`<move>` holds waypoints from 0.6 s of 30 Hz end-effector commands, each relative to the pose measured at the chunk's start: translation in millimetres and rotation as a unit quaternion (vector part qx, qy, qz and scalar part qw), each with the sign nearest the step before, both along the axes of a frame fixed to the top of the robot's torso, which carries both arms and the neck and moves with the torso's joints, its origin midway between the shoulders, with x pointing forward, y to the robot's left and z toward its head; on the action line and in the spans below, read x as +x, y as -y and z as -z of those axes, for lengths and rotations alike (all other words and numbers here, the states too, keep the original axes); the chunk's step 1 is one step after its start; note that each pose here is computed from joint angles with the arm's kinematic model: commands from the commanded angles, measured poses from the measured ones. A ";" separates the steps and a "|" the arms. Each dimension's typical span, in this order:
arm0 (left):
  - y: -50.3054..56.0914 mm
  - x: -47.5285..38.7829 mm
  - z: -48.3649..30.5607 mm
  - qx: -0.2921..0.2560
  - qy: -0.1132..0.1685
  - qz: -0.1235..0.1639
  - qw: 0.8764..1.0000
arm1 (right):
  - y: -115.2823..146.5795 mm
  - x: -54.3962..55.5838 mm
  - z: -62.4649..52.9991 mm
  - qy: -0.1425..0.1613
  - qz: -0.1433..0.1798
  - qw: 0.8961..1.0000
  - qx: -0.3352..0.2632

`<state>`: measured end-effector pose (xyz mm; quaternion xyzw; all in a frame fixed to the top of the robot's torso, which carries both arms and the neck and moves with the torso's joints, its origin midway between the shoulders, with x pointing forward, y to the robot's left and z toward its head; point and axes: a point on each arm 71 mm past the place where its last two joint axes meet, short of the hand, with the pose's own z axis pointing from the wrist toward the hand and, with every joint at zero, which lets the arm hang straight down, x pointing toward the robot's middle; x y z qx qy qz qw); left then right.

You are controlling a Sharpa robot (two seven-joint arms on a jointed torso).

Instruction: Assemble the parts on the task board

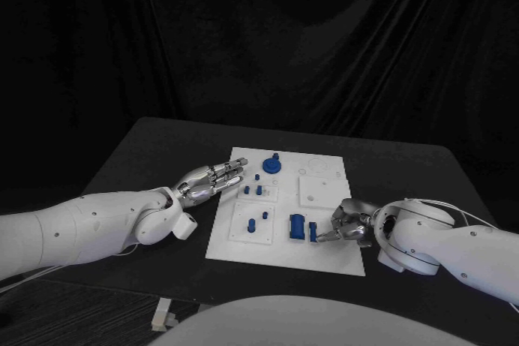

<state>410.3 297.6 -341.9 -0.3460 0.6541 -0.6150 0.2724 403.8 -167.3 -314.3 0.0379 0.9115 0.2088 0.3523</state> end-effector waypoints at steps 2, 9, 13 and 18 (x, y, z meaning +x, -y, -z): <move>2.3 0.2 -8.3 -0.043 0.044 0.002 0.998 | -1.0 0.6 1.1 0.005 0.004 1.000 -0.006; 2.1 0.2 -8.3 -0.043 0.043 0.002 0.998 | -5.3 1.1 2.6 0.002 0.001 1.000 -0.009; 2.2 0.2 -8.3 -0.044 0.042 0.003 0.998 | -7.4 1.4 3.6 0.000 0.000 1.000 -0.011; 3.0 0.3 -8.1 -0.044 0.042 0.004 0.998 | -9.2 1.7 5.9 -0.002 0.001 1.000 -0.014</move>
